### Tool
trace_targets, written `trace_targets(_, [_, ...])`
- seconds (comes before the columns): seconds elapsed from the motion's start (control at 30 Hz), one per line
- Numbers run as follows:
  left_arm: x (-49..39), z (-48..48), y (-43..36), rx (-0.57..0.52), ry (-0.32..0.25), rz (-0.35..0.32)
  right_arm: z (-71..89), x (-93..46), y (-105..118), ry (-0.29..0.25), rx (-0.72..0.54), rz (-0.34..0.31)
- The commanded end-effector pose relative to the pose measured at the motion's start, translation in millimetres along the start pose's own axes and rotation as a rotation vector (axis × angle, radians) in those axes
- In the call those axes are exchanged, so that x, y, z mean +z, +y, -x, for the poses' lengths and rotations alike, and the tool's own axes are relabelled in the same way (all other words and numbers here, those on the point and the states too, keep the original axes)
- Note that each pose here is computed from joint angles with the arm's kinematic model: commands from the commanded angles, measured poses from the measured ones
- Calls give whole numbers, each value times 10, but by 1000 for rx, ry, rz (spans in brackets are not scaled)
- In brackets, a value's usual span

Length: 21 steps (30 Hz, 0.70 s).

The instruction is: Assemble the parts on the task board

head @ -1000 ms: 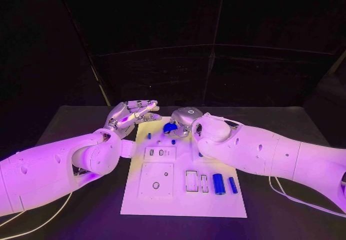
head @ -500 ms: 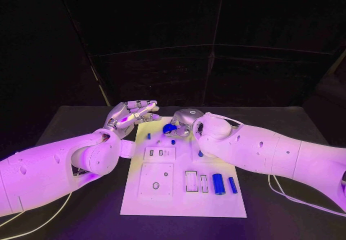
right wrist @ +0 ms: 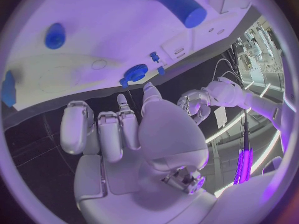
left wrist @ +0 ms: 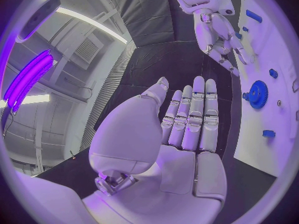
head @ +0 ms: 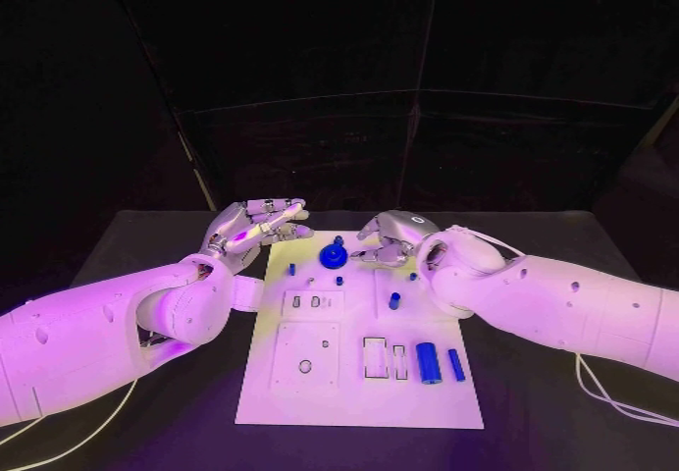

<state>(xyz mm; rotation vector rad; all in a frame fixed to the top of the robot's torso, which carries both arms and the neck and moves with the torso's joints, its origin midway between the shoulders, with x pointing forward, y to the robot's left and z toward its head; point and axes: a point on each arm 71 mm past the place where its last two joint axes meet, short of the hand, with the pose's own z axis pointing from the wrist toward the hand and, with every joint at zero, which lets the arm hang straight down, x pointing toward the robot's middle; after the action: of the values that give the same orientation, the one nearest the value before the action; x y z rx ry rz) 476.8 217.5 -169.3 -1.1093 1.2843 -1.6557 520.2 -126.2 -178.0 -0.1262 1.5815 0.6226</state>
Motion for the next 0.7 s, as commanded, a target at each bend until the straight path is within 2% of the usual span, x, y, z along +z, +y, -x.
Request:
trace_targets(0.03, [3, 5, -16, -1, 4, -7, 147, -123, -110, -69, 237, 77])
trace_targets(0.17, [3, 22, -15, 1, 0, -6, 262, -307, -391, -62, 317, 61])
trace_targets(0.27, [19, 23, -6, 2, -1, -6, 352, -454, -673, -58, 393, 20])
trace_targets(0.4, [36, 14, 4, 1, 1, -7, 411, -574, -902, -40, 390, -3])
trace_targets(0.57, [59, 5, 20, 0, 2, -5, 443, -647, -1067, -22, 312, -12])
trace_targets(0.7, [72, -12, 37, -2, 6, -2, 441, -641, -1188, -16, 279, -57])
